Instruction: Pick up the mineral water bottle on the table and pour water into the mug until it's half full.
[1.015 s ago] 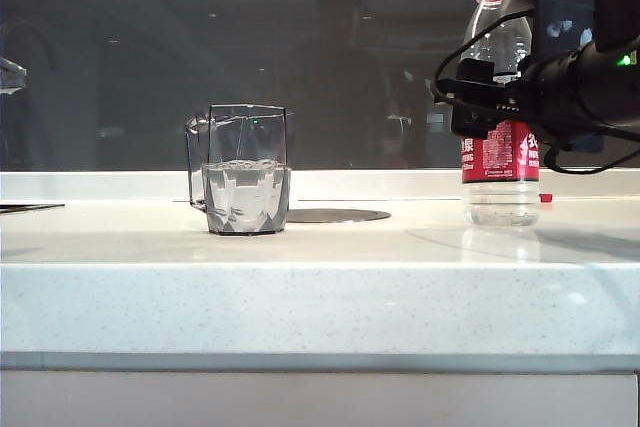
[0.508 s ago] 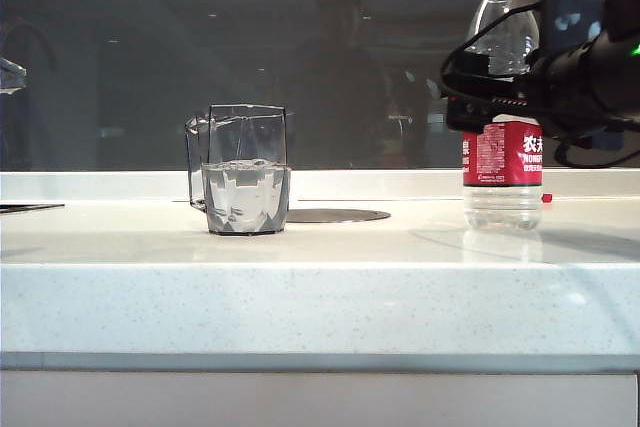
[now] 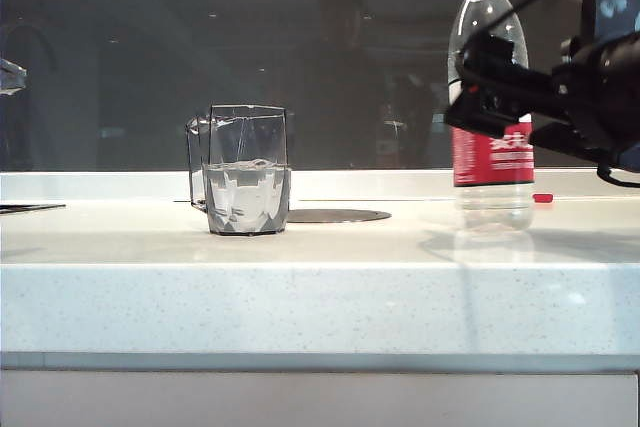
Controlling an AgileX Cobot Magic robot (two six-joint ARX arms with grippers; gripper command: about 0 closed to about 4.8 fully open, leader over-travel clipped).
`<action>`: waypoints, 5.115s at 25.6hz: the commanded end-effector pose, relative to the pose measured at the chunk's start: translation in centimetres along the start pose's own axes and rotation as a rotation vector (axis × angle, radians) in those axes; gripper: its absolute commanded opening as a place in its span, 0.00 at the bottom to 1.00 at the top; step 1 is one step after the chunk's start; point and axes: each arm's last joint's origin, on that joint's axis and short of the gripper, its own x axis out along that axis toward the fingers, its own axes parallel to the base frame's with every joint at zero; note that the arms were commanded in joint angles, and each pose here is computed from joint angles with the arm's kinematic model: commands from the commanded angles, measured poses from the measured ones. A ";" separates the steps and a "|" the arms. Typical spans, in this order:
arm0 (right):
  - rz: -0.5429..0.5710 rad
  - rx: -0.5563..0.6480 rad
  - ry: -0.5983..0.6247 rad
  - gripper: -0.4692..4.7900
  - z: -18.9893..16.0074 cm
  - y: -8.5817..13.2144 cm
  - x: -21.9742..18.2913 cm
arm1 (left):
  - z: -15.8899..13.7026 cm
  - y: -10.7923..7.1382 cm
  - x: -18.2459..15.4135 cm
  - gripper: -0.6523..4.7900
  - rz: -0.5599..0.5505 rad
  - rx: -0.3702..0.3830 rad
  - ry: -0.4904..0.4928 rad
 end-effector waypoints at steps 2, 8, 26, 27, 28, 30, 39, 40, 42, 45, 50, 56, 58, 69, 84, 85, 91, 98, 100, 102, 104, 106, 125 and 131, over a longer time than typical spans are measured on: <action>-0.112 0.007 -0.053 1.00 -0.2 0.8 -2.4 | 0.2 0.8 0.0 0.11 0.065 0.003 -0.014; -0.088 0.050 -0.114 1.00 0.3 2.4 -4.9 | 0.3 2.7 -0.2 0.11 0.265 0.009 -0.022; -0.088 0.057 -0.256 0.16 4.1 3.3 -9.8 | 0.4 5.3 -1.1 0.11 0.551 0.018 -0.033; -0.103 0.071 -0.265 0.16 4.3 3.1 -9.9 | 0.4 5.3 -1.1 0.11 0.551 0.018 -0.033; -0.102 0.078 -0.271 0.16 4.4 3.1 -10.0 | 0.4 5.3 -1.1 0.11 0.551 0.018 -0.033; -0.101 0.093 -0.283 0.17 4.7 2.9 -10.2 | 0.4 5.3 -1.1 0.11 0.552 0.018 -0.033; -0.149 0.089 -0.269 0.17 4.6 2.6 -10.3 | 0.4 5.3 -1.1 0.11 0.551 0.018 -0.033; -0.149 0.089 -0.269 0.17 4.6 2.6 -10.3 | 0.4 5.3 -1.1 0.11 0.550 0.018 -0.034; -0.149 0.090 -0.270 0.17 4.6 2.6 -10.3 | 0.4 5.3 -1.1 0.11 0.551 0.017 -0.028; -0.149 0.089 -0.269 0.17 4.6 2.6 -10.3 | 0.1 5.3 -1.1 0.11 0.543 0.012 0.000; -0.149 0.090 -0.270 0.17 4.6 2.6 -10.3 | -0.1 5.2 -1.1 0.11 0.507 0.006 0.026; -0.149 0.090 -0.270 0.17 4.6 2.6 -10.3 | 0.2 5.1 -1.0 0.11 0.477 0.013 -0.005; -0.149 0.089 -0.269 0.17 4.6 2.6 -10.3 | 0.2 5.1 -1.0 0.11 0.475 0.014 -0.008; -0.149 0.090 -0.270 0.17 4.6 2.6 -10.3 | 0.2 5.1 -1.0 0.11 0.476 0.014 -0.007; -0.180 0.121 -0.321 0.17 5.2 1.5 -10.9 | 0.2 5.1 -1.0 0.11 0.476 0.014 -0.007; -0.223 0.057 -0.335 0.17 5.5 0.9 -11.1 | 0.2 5.1 -1.0 0.11 0.476 0.014 -0.007; -0.387 0.115 -0.469 0.17 6.8 -1.8 -12.2 | 0.2 5.1 -1.0 0.11 0.476 0.014 -0.007; -0.462 -0.039 -0.487 0.17 6.6 -3.6 -12.8 | 0.2 5.1 -1.0 0.11 0.476 0.014 -0.007; -0.358 -0.160 -0.456 0.17 6.1 -3.7 -12.2 | 0.2 5.1 -1.0 0.11 0.476 0.014 -0.007; -0.294 -0.227 -0.432 0.17 5.8 -3.7 -11.8 | 0.2 5.1 -1.0 0.11 0.476 0.014 -0.007; -0.220 -0.278 -0.405 0.17 5.4 -3.9 -11.5 | 0.2 5.1 -1.0 0.11 0.476 0.014 -0.007; -0.177 -0.296 -0.386 0.17 5.2 -4.1 -11.3 | 0.2 5.1 -1.0 0.11 0.476 0.014 -0.007; -0.288 -0.130 -0.174 0.17 2.2 -7.2 -10.5 | 0.2 5.1 -1.0 0.11 0.476 0.014 -0.007; -0.295 -0.155 -0.100 0.17 1.5 -7.3 -10.4 | 0.2 5.1 -1.0 0.11 0.476 0.014 -0.007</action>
